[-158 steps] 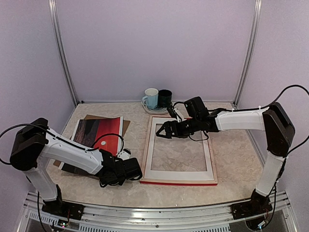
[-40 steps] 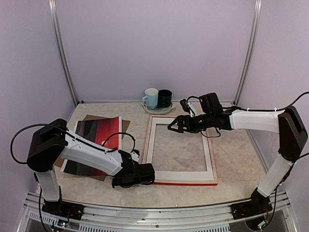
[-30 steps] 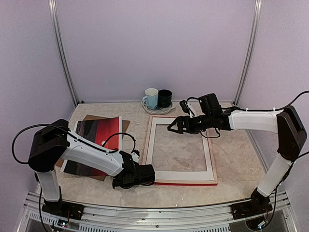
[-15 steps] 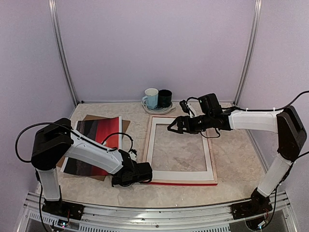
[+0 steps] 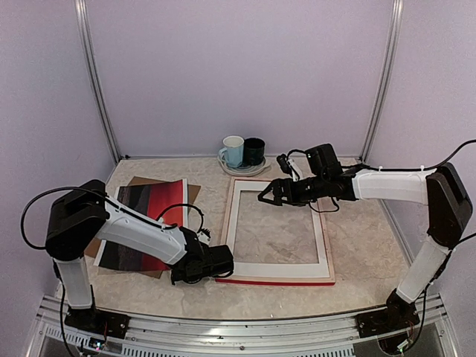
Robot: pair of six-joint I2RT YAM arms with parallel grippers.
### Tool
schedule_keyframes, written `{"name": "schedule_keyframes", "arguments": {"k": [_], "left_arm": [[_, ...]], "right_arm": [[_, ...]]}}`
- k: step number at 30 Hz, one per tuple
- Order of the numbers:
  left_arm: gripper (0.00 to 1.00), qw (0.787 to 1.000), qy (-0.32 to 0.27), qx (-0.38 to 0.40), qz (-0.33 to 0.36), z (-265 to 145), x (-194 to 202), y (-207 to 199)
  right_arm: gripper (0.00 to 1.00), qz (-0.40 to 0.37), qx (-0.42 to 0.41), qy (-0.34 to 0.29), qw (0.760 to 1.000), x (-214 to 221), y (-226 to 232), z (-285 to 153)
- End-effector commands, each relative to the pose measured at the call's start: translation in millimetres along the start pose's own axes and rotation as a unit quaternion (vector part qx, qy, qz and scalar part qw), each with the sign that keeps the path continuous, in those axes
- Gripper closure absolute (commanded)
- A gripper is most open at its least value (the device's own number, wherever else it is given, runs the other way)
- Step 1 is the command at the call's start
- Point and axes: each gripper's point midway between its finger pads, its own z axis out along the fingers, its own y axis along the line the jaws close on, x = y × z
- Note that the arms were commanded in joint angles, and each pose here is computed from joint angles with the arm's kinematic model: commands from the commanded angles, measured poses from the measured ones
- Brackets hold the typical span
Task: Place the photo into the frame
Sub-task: Pick up the photo from the backboard, then turn over the photo.
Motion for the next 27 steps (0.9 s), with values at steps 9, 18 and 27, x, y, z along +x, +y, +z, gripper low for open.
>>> {"name": "schedule_keyframes", "arguments": {"k": [9,18,27], "left_arm": [[1.0,0.991,-0.078,0.07,-0.081,-59.5,-53.1,16.6],[1.0,0.977,-0.127,0.13,-0.108,-105.3,-84.4,21.4],[1.0,0.956,-0.17,0.199,-0.129,-147.8,-111.7,20.7]], "right_arm": [[0.01,-0.013,0.015,-0.02,1.0,-13.7,2.9,-21.1],[0.01,-0.009,0.027,-0.03,0.999,-15.0,-5.2,-35.5],[0.01,-0.003,0.04,-0.046,0.998,-17.6,-15.9,-54.0]]}}
